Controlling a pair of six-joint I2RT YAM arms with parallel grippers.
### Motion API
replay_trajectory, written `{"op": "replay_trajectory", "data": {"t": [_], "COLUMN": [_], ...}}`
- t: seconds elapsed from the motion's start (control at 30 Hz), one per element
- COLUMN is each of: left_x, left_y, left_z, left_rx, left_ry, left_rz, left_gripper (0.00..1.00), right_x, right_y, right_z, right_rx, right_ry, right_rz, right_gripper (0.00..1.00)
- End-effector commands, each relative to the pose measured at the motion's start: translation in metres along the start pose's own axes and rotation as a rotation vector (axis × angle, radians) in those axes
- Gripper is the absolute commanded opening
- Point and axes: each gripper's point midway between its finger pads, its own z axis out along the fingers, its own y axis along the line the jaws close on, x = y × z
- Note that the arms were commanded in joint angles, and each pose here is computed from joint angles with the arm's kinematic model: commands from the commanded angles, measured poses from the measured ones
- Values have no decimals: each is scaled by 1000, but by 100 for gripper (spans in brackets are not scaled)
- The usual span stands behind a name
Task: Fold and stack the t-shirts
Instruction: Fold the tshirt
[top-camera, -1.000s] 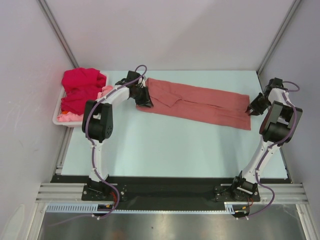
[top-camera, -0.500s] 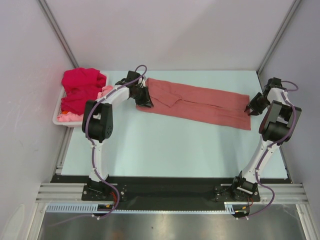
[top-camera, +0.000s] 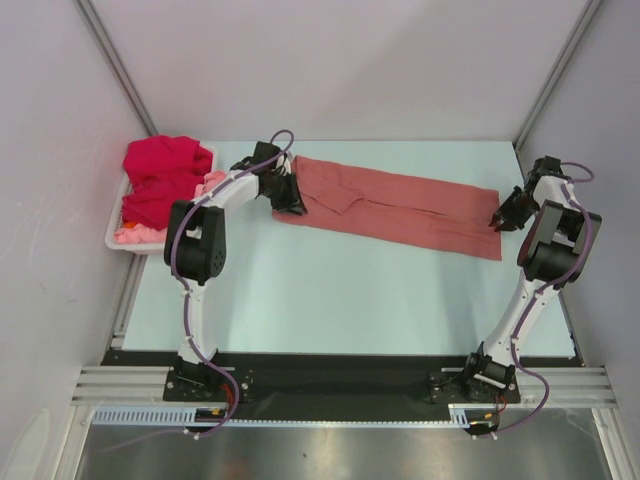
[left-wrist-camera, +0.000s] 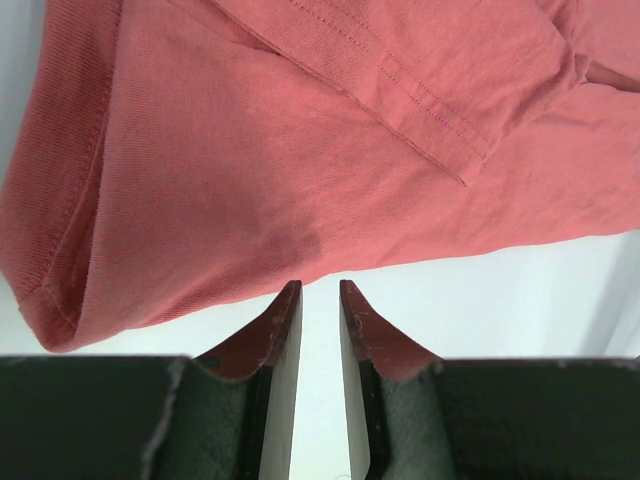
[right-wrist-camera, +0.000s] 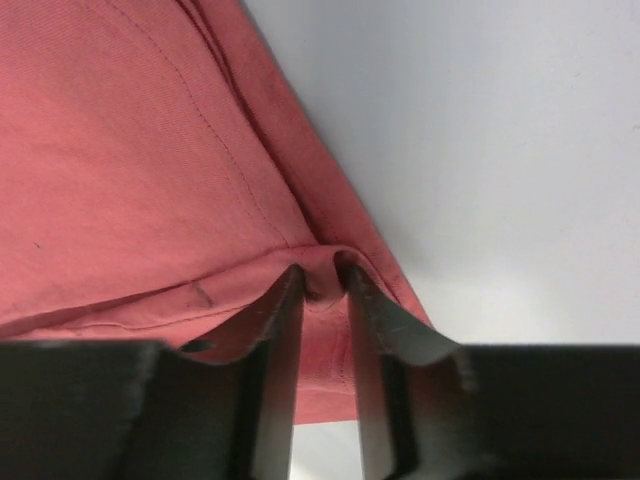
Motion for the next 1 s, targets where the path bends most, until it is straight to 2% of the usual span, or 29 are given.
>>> {"op": "replay_trajectory", "data": {"t": [0.0,0.1,0.13,0.2,0.6,0.7,0.77,0.8,0.97], "left_x": [-12,-11,-11,-10,-8,-7,-7,-7,-13], "left_y": [-15,-14,-14,-14,-6,-6,-7,-6,-13], "left_z": [-10,-9,-9,-8,-7,-7,-9,-10,-22], "left_rx": [43,41,41,40,20,22,21,19,25], "left_ry": [-34,-31,-31,-27,-24,-24,-27,-27,-55], "left_rz": [39,36,34,34,23,23,22,19,30], "left_gripper": [26,26,26,26,26,26,26,26,26], "right_x": [-15,-19,-21,-23,-45,-44,-42,-40,-42], "right_y": [7,7,8,9,22,21,13,10,-8], "right_z": [-7,-13,-15,-21,-27,-16,-11,-9,-14], "right_rx": [-4,-2,-4,-7,-62,-53,-15,-6,58], "right_ry": [-38,-55,-61,-70,-102,-79,-62,-53,-54], "right_rz": [-14,-10,-11,-6,16,32,46,51,44], "right_gripper": [28,24,19,15,8,11,18,25,40]}}
